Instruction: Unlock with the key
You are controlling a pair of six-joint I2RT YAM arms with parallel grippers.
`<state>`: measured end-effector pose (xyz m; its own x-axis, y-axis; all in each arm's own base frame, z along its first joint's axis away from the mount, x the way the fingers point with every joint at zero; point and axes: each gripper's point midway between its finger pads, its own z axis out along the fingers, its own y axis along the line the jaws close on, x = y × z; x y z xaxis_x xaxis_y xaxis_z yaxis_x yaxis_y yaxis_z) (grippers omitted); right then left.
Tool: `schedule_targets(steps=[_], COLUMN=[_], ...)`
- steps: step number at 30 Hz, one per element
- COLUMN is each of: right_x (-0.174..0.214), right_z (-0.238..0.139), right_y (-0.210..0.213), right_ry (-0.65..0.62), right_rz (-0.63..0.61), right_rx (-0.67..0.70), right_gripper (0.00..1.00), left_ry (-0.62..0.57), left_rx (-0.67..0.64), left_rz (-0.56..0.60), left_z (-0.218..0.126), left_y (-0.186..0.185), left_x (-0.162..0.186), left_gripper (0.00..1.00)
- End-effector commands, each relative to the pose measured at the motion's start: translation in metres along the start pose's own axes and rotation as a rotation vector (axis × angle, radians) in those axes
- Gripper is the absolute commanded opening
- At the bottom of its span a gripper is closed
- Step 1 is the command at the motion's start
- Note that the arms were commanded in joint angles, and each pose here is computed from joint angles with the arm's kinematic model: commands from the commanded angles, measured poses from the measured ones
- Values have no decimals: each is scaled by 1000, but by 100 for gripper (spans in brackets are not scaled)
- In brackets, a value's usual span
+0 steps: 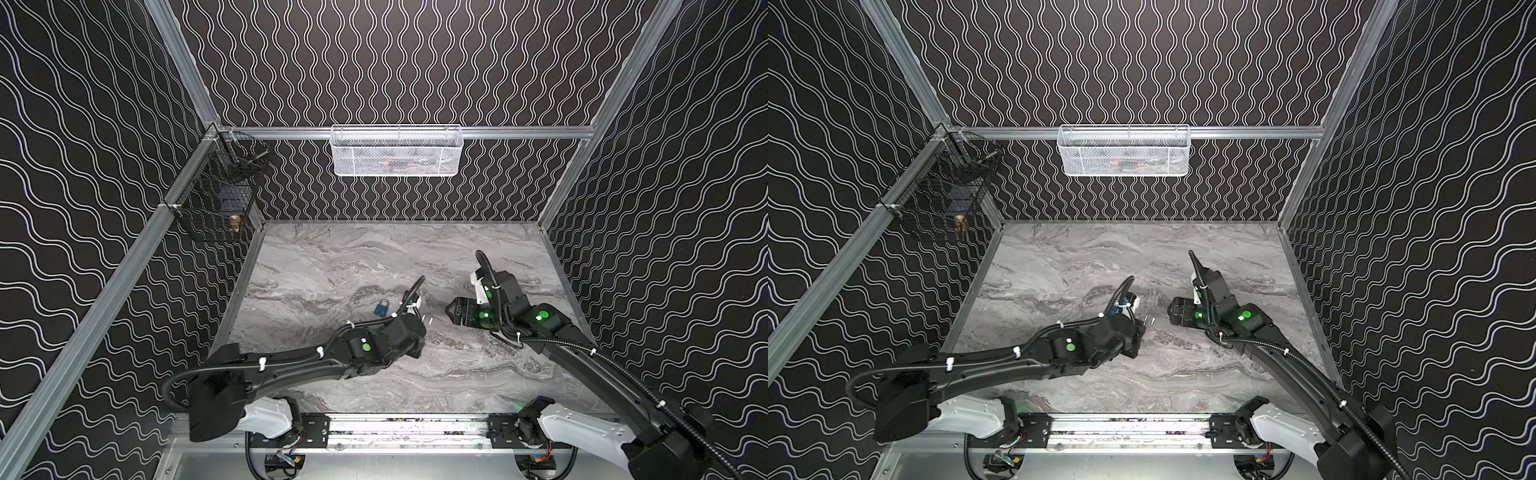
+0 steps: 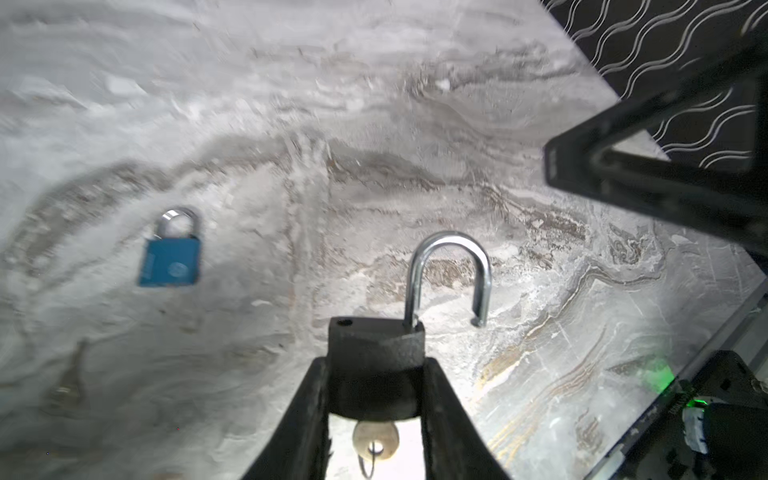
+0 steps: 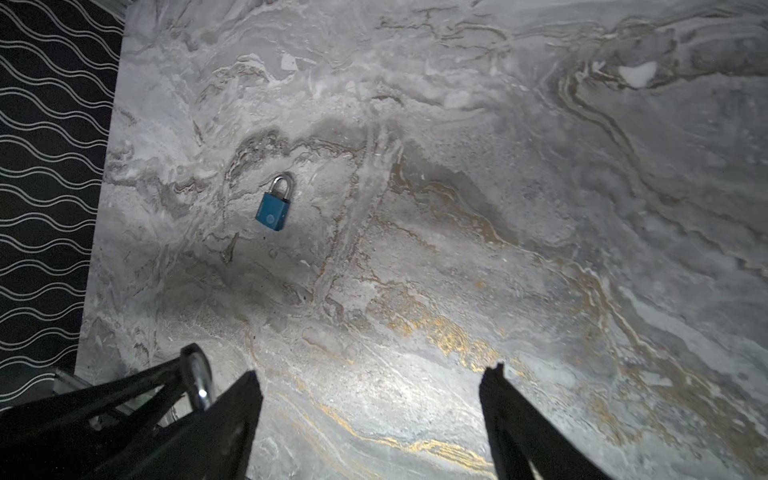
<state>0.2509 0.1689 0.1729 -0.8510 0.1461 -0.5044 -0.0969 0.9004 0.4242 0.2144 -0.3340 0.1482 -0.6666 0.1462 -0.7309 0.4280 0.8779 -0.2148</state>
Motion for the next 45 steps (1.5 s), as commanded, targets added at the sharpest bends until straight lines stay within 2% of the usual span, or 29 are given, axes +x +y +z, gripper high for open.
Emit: schedule_targets(steps=[1,7,11,28,34,42,45], right_x=[0,14,23,33,31,30,30], right_z=[0,9,19,25,24,25,26], right_y=[-8,-28,-33,-77,-84,-87,-88], right_ry=[-18,3,22,12,12,14,14], right_rz=[49,100,144,240,249,264,266], right_rx=[-8,14,-23,38,43,32,38], right_gripper=[85,85,85,85,85,85,85], left_ry=[76,193,251,360,391,414,423], left_rx=[-24,-73,-104,-237,-245,-229,-222], left_rz=[-81,-119,-134,-79,-76,-84,-93], left_z=[14,49,71,123,130,130,130], left_y=[-8,-22,-28,-33,-35,-38,-38], left_x=[13,36,50,74,82,86,88], left_gripper=[0,0,0,0,11,39,46])
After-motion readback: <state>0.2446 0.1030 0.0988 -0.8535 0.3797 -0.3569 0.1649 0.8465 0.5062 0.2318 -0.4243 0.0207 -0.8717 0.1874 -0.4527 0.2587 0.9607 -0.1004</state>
